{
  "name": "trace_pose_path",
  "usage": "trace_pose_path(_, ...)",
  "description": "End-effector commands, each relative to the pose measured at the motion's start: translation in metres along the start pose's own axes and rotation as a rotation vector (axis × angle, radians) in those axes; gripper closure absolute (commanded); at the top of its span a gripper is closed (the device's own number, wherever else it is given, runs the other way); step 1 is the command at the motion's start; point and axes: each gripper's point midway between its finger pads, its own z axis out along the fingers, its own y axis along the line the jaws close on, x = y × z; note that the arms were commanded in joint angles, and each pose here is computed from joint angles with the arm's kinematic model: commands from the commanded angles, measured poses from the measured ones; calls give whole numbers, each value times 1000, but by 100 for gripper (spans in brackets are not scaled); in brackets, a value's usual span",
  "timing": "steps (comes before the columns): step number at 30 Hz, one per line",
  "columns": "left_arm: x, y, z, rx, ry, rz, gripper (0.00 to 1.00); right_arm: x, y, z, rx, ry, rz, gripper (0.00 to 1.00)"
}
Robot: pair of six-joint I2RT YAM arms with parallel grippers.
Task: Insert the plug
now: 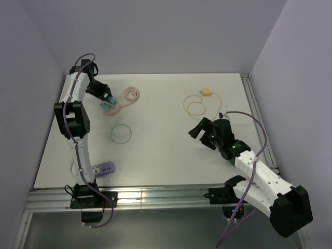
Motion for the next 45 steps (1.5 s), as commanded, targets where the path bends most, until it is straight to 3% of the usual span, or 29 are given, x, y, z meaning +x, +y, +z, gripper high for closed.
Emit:
trace_pose_path(1, -6, 8, 17, -33, -20, 35, 100, -5, 1, 2, -12, -20, -2, 4)
trace_pose_path(10, -1, 6, 23, -39, -15, 61, 100, -5, 2, 2, -15, -16, -4, 4)
trace_pose_path(23, -1, 35, 14, -203, -83, 80, 100, -5, 3, 3, -14, -12, -6, 4)
trace_pose_path(31, 17, 56, 14, -267, 5, 47, 100, -4, 5, 4, -21, -2, -8, 4)
trace_pose_path(45, 9, 84, 7, -415, -76, -56, 100, -4, 4, 4, -19, -4, -3, 4)
